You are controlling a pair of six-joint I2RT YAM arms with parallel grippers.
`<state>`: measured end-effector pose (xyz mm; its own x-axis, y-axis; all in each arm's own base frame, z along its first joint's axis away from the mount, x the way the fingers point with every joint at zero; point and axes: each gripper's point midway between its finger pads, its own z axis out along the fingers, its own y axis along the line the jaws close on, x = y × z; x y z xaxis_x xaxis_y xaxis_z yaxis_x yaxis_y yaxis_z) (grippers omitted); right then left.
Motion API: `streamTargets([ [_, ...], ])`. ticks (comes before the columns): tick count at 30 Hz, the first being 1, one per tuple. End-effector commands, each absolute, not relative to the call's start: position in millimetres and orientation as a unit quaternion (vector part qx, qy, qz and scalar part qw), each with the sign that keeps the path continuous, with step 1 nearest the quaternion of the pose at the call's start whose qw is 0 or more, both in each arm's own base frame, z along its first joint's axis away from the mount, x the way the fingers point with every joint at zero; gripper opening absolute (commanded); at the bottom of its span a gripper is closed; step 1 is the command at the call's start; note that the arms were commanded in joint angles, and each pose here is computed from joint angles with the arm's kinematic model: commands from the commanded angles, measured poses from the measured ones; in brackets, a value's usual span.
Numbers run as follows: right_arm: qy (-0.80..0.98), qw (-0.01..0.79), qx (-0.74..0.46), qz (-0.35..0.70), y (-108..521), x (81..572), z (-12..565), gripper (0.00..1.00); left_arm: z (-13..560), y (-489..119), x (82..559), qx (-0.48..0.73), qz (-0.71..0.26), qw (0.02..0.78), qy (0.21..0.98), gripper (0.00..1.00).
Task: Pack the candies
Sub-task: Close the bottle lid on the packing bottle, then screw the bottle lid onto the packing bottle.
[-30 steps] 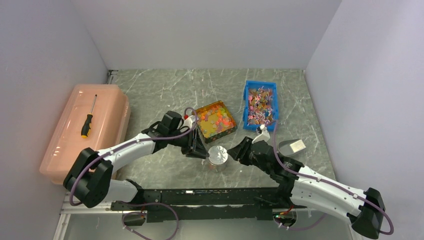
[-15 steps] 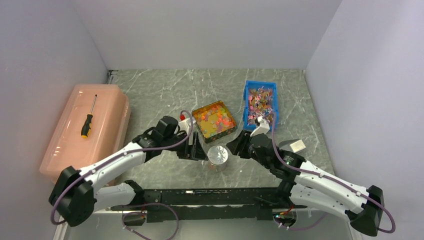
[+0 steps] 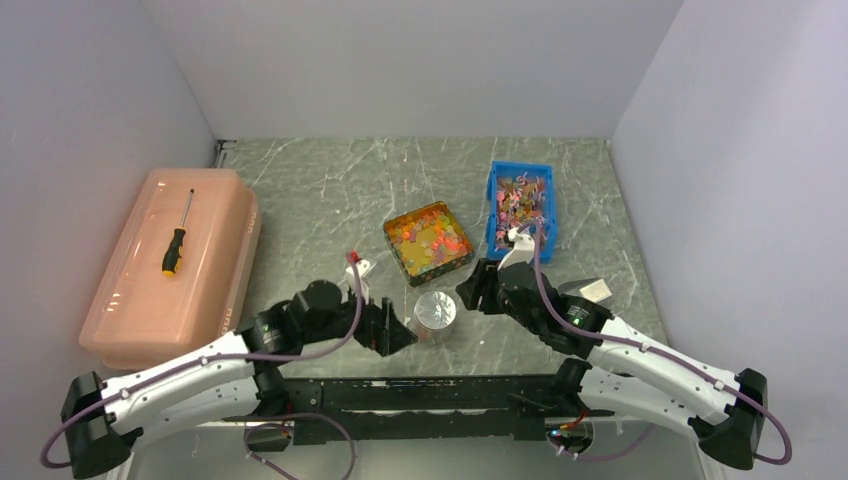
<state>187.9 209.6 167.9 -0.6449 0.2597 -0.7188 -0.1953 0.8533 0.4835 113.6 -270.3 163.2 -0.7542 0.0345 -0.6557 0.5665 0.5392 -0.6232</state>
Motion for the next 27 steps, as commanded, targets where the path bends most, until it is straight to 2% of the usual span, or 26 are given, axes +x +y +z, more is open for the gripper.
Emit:
streamTargets([
  [1,0.857,0.437,-0.016,0.273,213,189,188,0.56,173,-270,129,0.172,-0.439,0.438,0.766,0.99],
  [4,0.863,0.427,-0.042,0.266,216,186,187,0.56,163,-271,127,0.180,-0.445,0.462,0.746,0.99],
  [11,0.867,0.422,-0.049,0.259,211,182,184,0.54,154,-284,133,0.227,-0.384,0.535,0.718,1.00],
  [16,0.866,0.424,-0.045,0.262,207,179,185,0.55,140,-306,133,0.270,-0.365,0.549,0.701,1.00],
  [27,0.869,0.417,-0.048,0.262,202,173,191,0.56,110,-321,144,0.284,-0.339,0.583,0.682,0.99],
])
